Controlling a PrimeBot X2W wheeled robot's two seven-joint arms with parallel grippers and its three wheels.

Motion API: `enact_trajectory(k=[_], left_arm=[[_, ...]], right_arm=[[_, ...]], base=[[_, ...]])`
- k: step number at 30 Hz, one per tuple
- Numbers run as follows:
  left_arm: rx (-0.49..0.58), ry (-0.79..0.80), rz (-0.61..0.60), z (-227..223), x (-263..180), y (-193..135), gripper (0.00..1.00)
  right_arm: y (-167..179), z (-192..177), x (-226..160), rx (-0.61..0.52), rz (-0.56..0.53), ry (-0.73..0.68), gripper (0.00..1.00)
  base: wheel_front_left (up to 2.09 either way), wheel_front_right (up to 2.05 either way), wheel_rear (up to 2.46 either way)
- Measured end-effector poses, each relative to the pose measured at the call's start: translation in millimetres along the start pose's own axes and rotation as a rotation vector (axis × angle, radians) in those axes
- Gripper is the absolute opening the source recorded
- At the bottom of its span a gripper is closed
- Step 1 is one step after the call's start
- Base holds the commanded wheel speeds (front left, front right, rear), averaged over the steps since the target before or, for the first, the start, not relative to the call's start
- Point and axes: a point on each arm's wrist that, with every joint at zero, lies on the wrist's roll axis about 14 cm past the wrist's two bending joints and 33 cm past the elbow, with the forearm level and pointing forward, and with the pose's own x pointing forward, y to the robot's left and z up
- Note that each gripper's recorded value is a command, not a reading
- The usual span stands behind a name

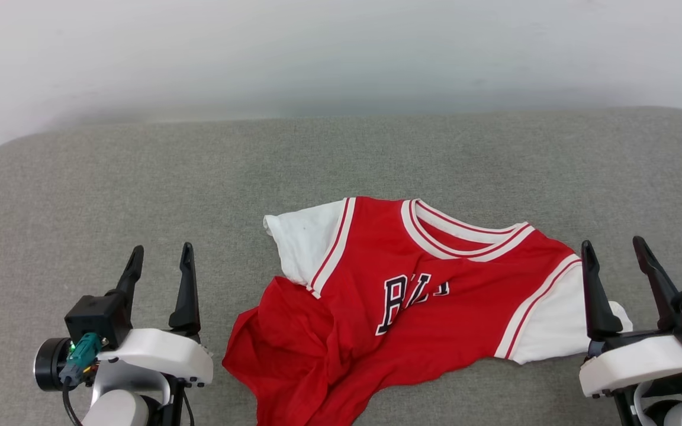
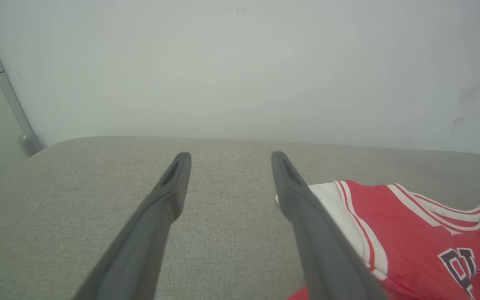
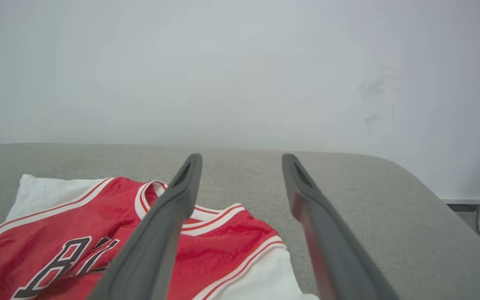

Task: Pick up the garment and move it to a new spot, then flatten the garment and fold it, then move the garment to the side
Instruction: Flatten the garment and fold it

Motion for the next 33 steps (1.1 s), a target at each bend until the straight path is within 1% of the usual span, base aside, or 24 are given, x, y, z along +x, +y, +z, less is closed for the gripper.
enact_trajectory(k=[1,4,8,13,18,19,20,21,25,29,33], left_arm=[[0.003,0.007,0.002,-0.9,-1.4,1.1,1.00],[0.001,0.029,-0.005,-5.2,-2.1,-0.3,1.00],[-0.003,0.064,-0.072,-8.5,10.0,-14.3,1.00],[-0.015,0.135,-0.223,-9.5,43.7,-48.0,1.00],[0.010,0.286,-0.392,-22.4,80.6,-81.8,1.00],[0.019,0.329,-0.418,-28.1,86.5,-86.4,1.00],[0.019,0.329,-0.418,-28.1,86.5,-86.4,1.00],[0.036,0.427,-0.455,-43.0,96.1,-93.7,1.00],[0.072,0.650,-0.500,-79.4,104.0,-100.5,1.00],[0.110,0.854,-0.496,-111.8,107.9,-93.9,1.00],[0.155,1.003,-0.465,-139.3,111.0,-78.7,1.00]], right_arm=[[4.5,10.8,-4.5,0.002,0.011,-0.030,1.00],[7.0,16.1,-13.5,0.010,0.014,-0.027,1.00],[8.1,15.4,-19.9,0.042,0.015,-0.005,1.00],[9.3,13.3,-21.4,0.066,0.016,0.012,1.00],[4.6,5.2,-21.8,0.074,-0.002,0.037,1.00],[3.4,4.1,-21.2,0.075,-0.006,0.039,1.00],[3.4,4.1,-21.2,0.075,-0.006,0.039,1.00],[-0.1,2.7,-20.7,0.076,-0.017,0.039,1.00],[-9.3,-3.7,-22.7,0.084,-0.049,0.050,1.00],[-19.9,-12.3,-25.4,0.096,-0.086,0.063,1.00],[-28.2,-22.5,-26.5,0.104,-0.116,0.082,1.00]], base=[[0.00,0.00,0.00],[0.00,0.00,0.00],[0.00,0.00,0.00],[0.00,0.00,0.00],[0.00,0.00,0.00],[0.00,0.00,0.00],[0.00,0.00,0.00],[0.00,0.00,0.00],[0.00,0.00,0.00],[0.00,0.00,0.00],[0.00,0.00,0.00]])
